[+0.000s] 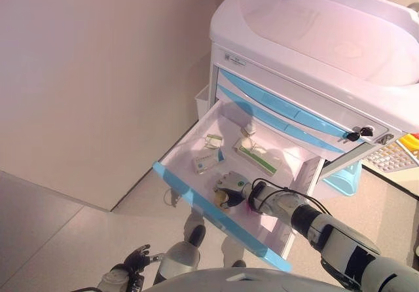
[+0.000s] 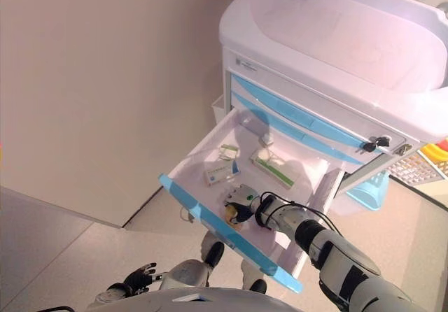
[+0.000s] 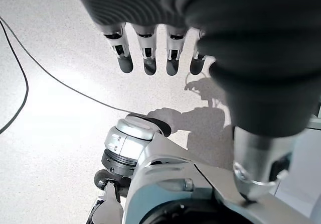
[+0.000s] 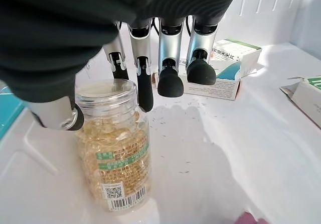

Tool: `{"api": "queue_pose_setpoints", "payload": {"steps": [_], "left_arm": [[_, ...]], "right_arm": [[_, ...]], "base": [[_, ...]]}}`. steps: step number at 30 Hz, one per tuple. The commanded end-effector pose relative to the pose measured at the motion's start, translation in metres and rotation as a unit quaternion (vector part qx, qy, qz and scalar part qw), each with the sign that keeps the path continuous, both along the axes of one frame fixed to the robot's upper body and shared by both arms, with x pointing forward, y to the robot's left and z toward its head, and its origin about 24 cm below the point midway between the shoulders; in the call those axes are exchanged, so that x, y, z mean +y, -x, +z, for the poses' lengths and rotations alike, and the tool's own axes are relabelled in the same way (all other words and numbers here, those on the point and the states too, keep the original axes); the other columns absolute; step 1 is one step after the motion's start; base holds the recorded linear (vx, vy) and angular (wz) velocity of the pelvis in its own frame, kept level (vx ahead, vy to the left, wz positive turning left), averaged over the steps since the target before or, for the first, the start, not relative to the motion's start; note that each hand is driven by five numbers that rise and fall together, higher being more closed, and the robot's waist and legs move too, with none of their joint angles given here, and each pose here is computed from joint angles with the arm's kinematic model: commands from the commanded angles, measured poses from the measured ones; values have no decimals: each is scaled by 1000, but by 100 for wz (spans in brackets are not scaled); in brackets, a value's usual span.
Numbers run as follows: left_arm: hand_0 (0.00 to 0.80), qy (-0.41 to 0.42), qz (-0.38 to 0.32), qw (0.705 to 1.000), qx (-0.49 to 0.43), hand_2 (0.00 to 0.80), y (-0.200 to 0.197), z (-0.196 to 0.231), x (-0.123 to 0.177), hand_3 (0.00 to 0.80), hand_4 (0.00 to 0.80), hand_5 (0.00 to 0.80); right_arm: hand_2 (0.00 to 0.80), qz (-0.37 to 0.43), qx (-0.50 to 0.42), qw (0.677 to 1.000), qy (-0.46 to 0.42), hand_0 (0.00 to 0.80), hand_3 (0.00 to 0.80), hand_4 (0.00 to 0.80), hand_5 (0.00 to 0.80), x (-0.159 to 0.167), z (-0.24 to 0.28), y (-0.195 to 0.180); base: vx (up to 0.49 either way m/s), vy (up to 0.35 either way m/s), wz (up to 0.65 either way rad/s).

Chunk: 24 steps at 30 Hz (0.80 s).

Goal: Open the drawer and pick up the medicine

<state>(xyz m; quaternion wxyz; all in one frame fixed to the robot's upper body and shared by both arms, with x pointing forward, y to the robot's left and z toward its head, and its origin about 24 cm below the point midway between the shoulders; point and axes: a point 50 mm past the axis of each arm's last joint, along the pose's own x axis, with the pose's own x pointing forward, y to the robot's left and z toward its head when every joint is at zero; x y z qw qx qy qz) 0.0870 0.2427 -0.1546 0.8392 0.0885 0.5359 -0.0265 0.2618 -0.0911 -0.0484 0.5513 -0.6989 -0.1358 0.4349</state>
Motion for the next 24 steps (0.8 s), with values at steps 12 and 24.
{"api": "queue_pose_setpoints", "payload": {"steps": [12, 24], "left_arm": [[0, -6, 35, 999, 11, 0, 3, 1, 13, 0, 0, 0], [0, -9, 46, 999, 26, 0, 14, -1, 15, 0, 0, 0]], "right_arm": [[800, -38, -77, 989, -116, 800, 800, 800, 800, -30, 168, -43], [800, -119, -133, 928, -328, 800, 800, 800, 800, -85, 309, -67]], "base": [[-2, 17, -16], [23, 36, -17]]}}
